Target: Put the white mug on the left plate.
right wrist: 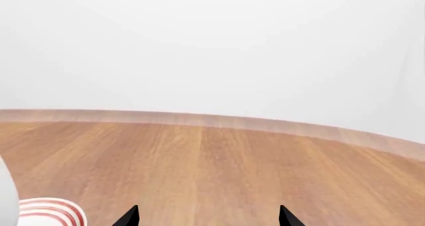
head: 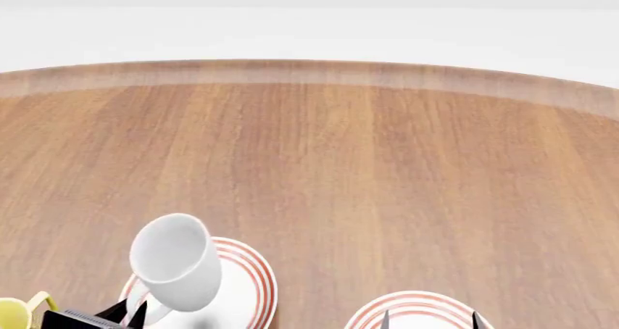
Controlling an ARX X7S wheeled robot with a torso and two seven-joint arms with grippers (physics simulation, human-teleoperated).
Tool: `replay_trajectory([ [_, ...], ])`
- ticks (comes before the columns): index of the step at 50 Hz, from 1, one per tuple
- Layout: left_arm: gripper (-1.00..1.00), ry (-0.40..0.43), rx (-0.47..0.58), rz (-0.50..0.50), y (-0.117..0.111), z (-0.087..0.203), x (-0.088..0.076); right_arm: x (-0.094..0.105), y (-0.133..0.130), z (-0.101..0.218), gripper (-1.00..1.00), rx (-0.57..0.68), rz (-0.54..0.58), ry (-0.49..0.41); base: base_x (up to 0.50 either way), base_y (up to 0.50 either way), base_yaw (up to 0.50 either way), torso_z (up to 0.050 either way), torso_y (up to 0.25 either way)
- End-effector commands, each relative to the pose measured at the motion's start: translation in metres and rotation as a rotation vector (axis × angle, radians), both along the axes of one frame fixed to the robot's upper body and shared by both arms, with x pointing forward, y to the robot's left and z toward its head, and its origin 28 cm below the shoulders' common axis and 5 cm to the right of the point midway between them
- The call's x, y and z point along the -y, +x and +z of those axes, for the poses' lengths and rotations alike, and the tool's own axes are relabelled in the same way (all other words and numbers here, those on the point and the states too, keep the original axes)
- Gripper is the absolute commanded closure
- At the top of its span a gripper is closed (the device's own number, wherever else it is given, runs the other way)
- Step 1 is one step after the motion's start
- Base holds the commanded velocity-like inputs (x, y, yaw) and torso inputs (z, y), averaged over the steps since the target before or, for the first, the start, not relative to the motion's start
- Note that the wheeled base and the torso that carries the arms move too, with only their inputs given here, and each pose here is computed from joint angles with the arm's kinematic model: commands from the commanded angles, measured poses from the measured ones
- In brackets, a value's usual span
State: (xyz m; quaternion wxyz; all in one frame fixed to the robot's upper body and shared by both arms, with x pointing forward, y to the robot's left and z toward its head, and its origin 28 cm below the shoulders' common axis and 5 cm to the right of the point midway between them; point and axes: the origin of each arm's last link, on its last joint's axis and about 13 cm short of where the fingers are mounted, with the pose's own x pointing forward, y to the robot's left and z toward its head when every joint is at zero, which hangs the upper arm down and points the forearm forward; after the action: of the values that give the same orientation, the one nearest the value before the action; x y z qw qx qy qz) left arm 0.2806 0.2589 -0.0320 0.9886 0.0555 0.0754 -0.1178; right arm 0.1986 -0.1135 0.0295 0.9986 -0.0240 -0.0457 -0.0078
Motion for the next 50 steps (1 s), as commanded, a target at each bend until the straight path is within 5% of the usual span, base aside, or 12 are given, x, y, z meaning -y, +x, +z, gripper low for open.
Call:
replay_trajectory([
  [1, 1.0, -0.017, 0.0, 0.008, 0.01, 0.002, 0.004, 0.0, 0.0, 0.001, -1.0, 0.007, 0.0, 0.002, 0.0, 0.0, 0.0, 0.0, 0.0],
  [41, 1.0, 0.0, -0.038, 0.044, 0.015, -0.009, 0.007, 0.001, 0.0, -0.001, -1.0, 0.003, -0.003, 0.001, 0.0, 0.0, 0.0, 0.0, 0.0],
  [42, -1.0, -0.002, -0.039, 0.041, 0.014, -0.01, 0.007, 0.001, 0.0, -0.001, -1.0, 0.003, -0.003, 0.001, 0.0, 0.0, 0.0, 0.0, 0.0],
  [50, -1.0, -0.006, -0.031, 0.055, 0.015, -0.008, 0.006, 0.001, 0.0, -0.001, -1.0, 0.004, -0.003, 0.002, 0.0, 0.0, 0.0, 0.0, 0.0],
])
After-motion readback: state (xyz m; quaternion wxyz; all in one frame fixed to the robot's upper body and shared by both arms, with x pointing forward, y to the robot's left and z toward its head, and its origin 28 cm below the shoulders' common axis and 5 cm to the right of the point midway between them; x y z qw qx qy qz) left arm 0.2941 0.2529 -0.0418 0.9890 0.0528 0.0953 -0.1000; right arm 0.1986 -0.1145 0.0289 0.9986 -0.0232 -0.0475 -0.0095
